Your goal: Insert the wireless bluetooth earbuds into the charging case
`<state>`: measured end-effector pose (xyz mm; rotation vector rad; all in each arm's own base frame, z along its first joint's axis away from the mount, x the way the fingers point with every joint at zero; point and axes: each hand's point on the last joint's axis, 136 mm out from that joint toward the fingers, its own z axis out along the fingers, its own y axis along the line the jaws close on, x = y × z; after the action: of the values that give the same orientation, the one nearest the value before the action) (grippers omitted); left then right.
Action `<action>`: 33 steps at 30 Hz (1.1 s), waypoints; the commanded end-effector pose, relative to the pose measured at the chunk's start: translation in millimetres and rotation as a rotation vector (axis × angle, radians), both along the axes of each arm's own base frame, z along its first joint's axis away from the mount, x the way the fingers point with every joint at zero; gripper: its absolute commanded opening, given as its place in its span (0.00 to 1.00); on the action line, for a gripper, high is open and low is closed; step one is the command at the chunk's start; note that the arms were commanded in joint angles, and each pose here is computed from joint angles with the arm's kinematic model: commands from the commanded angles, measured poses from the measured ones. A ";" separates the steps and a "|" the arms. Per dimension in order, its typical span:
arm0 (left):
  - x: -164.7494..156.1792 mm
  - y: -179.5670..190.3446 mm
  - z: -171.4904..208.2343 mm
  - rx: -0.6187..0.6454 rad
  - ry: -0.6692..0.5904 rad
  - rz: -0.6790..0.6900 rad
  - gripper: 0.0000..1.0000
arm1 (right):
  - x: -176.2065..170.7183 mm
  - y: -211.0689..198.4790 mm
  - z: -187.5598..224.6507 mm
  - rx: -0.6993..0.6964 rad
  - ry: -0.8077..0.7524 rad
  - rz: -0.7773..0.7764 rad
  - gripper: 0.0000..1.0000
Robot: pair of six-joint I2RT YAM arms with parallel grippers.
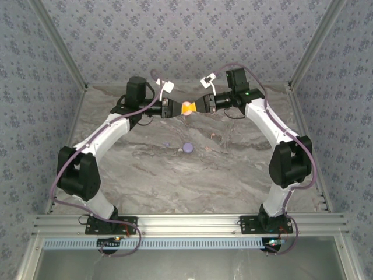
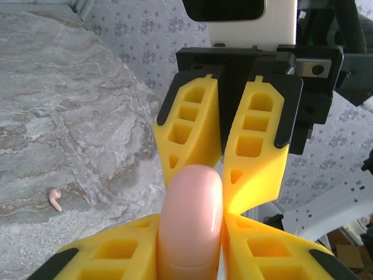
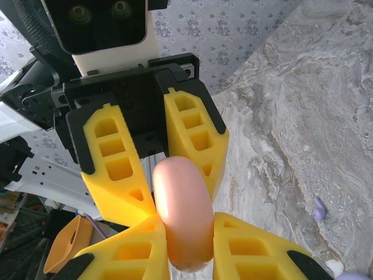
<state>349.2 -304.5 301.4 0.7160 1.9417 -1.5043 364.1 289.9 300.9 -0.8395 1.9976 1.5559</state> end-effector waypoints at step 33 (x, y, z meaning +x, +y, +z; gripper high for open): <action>3.1 -4.1 19.7 -0.099 -0.027 0.059 0.40 | -1.9 -0.5 32.7 0.052 -0.047 -0.019 0.16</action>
<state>358.7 -305.1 309.9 0.5905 1.8812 -1.5174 371.8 288.8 311.2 -0.7897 1.9771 1.5418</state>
